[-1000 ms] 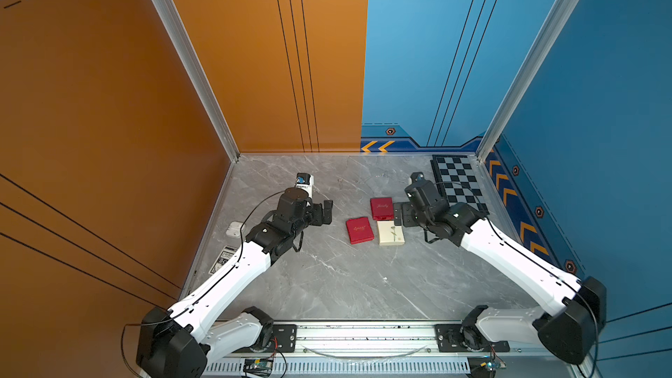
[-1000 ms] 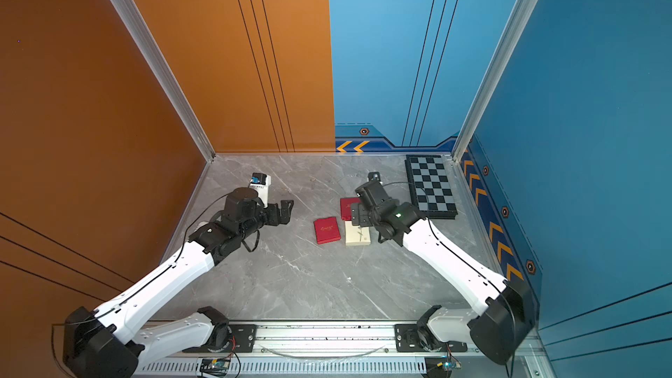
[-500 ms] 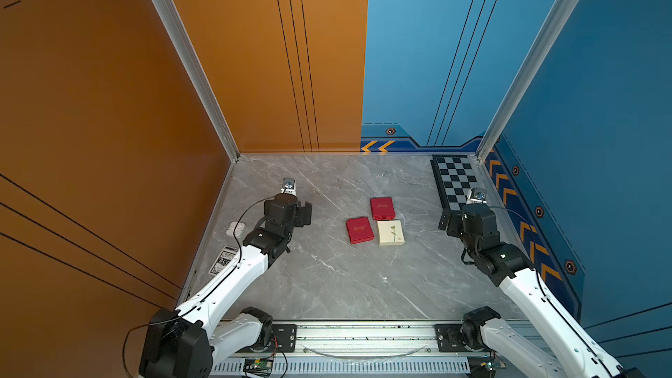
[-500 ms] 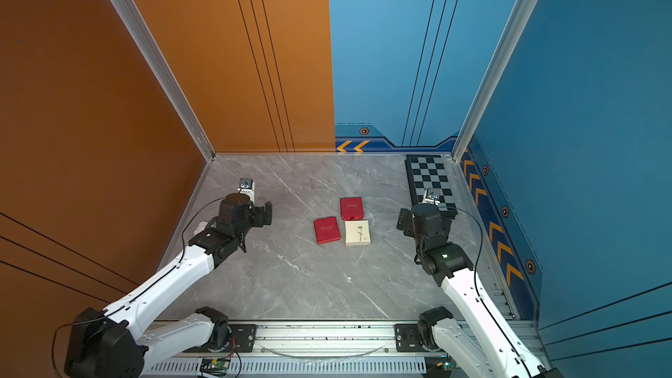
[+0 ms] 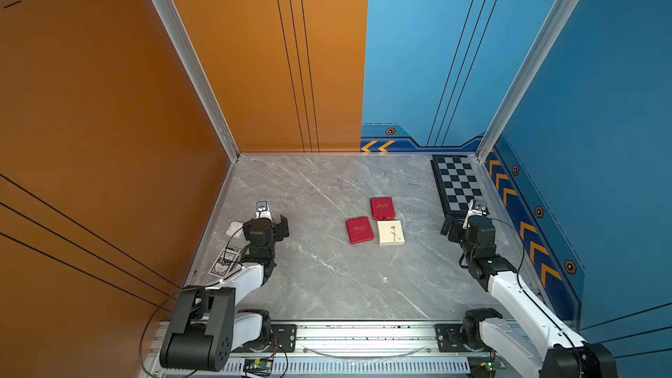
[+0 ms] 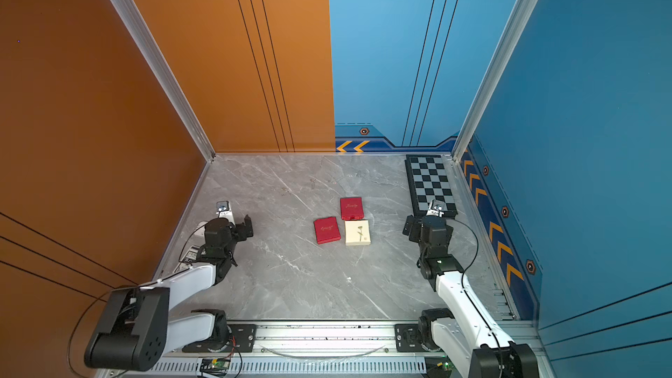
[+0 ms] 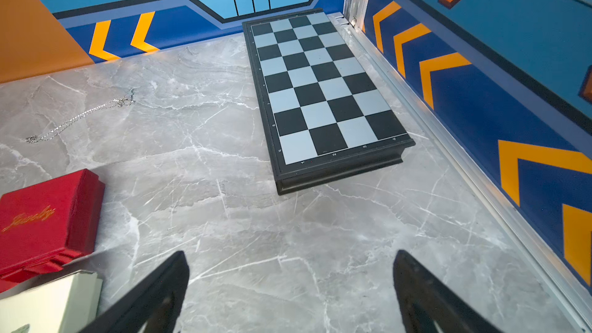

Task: Take the necklace out of the lift-off lid jewelry box
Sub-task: Reset both arms

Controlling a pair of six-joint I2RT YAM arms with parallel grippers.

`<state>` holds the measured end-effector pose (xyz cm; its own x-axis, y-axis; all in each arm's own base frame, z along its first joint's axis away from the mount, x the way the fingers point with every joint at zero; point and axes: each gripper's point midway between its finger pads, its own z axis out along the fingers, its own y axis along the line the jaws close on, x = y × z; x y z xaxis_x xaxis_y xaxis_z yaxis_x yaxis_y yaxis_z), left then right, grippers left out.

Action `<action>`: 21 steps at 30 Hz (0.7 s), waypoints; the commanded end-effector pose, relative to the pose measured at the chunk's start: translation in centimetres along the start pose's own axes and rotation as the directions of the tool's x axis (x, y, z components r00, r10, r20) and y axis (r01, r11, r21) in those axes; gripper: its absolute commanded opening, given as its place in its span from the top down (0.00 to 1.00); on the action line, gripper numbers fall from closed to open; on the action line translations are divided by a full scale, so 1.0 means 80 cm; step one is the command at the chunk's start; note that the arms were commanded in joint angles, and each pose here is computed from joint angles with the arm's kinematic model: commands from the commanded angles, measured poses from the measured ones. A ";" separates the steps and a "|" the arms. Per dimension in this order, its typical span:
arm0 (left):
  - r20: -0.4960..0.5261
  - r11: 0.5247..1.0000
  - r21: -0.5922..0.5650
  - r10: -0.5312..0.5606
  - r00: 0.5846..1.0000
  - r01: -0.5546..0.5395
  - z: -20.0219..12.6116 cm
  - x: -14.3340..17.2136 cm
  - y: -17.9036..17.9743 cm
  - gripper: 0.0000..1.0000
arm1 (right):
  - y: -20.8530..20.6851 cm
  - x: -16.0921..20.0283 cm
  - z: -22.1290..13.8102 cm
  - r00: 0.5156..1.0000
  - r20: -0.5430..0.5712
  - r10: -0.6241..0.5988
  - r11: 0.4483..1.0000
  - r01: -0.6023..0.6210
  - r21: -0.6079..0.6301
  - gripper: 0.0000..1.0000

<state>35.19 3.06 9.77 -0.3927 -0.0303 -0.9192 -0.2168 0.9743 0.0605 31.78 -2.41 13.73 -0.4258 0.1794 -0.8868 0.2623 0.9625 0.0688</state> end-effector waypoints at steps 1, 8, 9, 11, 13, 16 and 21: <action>0.163 0.996 0.085 -0.019 0.986 0.006 0.005 -0.038 -0.015 0.02 | 0.006 -0.029 0.009 0.990 0.139 0.003 0.999 0.004 -0.050 0.00; 0.130 0.982 0.187 -0.006 0.991 -0.019 0.026 -0.011 -0.035 0.02 | 0.008 -0.016 0.065 0.977 0.212 0.006 0.995 0.016 -0.101 0.00; 0.124 0.980 0.198 -0.009 0.992 -0.016 0.029 -0.012 -0.036 0.02 | 0.012 -0.012 0.072 0.978 0.208 -0.008 0.993 0.032 -0.116 0.00; 0.126 0.961 0.275 0.000 0.992 -0.035 0.035 -0.015 -0.050 0.02 | 0.020 0.002 0.089 0.984 0.179 -0.019 0.985 0.049 -0.164 0.00; 0.093 0.954 0.297 0.014 0.996 -0.041 0.037 -0.011 -0.055 0.02 | 0.032 0.007 0.099 0.982 0.188 -0.024 0.975 0.064 -0.213 0.00; 0.074 0.967 0.254 -0.015 0.997 -0.004 0.044 -0.011 -0.042 0.02 | 0.045 0.011 0.099 0.985 0.157 -0.074 0.963 0.111 -0.246 0.00; 0.067 0.982 0.189 -0.024 0.997 0.010 0.047 -0.011 -0.031 0.02 | 0.055 0.013 0.098 0.984 0.156 -0.086 0.950 0.128 -0.286 0.00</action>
<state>39.28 0.91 9.19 -0.3106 -0.0270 -0.9502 -0.0098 0.9996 -0.0252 38.62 -0.58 8.01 -0.3609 0.0908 -0.9282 0.0127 0.9956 0.0925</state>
